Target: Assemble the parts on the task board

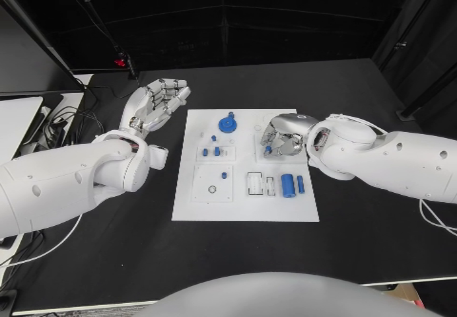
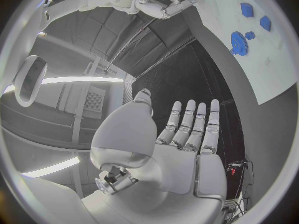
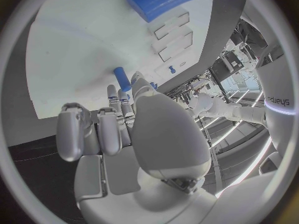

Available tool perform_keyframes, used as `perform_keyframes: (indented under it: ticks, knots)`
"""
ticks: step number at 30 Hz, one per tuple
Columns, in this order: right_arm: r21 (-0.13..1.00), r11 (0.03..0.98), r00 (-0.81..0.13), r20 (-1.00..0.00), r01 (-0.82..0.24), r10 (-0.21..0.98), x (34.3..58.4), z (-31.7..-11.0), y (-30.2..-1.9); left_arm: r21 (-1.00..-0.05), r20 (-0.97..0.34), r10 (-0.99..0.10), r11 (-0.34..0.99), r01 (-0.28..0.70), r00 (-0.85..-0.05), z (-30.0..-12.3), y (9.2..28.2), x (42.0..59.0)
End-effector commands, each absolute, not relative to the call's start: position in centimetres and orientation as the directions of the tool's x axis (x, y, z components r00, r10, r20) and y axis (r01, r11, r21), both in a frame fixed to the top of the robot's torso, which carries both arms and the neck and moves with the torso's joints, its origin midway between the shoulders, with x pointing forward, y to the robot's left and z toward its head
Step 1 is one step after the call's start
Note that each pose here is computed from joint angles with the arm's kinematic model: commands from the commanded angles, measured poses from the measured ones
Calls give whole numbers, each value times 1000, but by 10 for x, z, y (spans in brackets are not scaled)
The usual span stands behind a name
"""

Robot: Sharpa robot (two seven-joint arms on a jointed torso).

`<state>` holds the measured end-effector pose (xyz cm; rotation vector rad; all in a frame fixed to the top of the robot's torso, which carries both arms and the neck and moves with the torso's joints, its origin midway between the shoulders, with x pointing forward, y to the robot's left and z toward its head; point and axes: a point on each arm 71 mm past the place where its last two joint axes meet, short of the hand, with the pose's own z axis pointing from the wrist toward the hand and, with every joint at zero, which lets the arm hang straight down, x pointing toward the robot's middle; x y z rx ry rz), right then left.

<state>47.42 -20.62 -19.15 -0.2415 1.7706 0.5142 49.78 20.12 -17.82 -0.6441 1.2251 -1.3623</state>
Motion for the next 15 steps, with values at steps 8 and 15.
perform_keyframes:
  ticks: [8, 15]
  knots:
    - [190, 895, -276, -958, -404, 78, 475, -193, -206, -879, -266, -939, 143, 456, -218, -171, 200, 495]
    - [195, 887, -269, -959, -418, 84, 476, -193, -203, -879, -266, -939, 144, 455, -217, -171, 200, 495]
